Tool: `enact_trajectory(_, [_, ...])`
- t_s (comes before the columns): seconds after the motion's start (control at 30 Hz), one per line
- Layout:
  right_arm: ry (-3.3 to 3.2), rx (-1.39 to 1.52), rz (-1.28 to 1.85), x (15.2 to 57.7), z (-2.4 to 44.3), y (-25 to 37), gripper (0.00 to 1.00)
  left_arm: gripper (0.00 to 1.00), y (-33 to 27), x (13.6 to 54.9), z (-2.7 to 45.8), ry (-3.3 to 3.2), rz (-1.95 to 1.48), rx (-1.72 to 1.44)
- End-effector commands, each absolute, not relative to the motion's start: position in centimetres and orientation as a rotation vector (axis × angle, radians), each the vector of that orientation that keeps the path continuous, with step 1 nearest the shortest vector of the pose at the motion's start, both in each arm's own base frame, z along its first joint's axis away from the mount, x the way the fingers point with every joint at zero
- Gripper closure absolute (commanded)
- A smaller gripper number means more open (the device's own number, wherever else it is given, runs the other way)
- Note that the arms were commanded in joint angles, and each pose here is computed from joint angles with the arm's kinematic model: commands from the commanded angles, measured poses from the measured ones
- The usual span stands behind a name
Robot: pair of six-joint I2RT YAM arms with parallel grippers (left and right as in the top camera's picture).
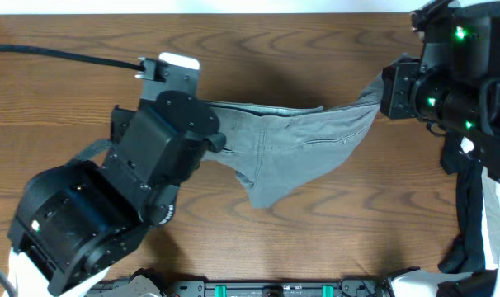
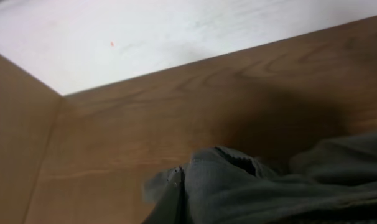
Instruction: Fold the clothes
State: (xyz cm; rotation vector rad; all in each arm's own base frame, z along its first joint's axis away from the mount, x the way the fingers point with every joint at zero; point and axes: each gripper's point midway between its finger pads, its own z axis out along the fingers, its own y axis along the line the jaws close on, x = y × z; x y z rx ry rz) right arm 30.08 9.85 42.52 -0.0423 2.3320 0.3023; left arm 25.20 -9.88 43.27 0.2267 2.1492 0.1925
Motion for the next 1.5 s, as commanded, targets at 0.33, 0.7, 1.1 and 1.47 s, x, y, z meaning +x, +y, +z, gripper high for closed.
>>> enact_trajectory(0.33, [2.287, 0.057, 0.195, 39.3, 40.3, 10.3, 0.99, 0.94, -8.8, 30.7, 39.8, 2.291, 0.270, 0.118])
enact_trajectory(0.7, [2.161, 0.035, 0.205, 37.5, 44.3, 9.6, 0.99, 0.94, -9.5, 28.1, 48.4, 2.042, 0.118, 0.187])
enact_trajectory(1.1, [1.945, 0.052, 0.272, 25.7, 51.8, 5.9, 0.99, 0.94, -7.6, 19.2, 54.8, 1.815, -0.145, 0.287])
enact_trajectory(1.47, [2.091, 0.059, 0.223, 28.6, 48.2, 6.6, 0.97, 0.94, -8.5, 24.3, 51.1, 1.957, 0.168, 0.264])
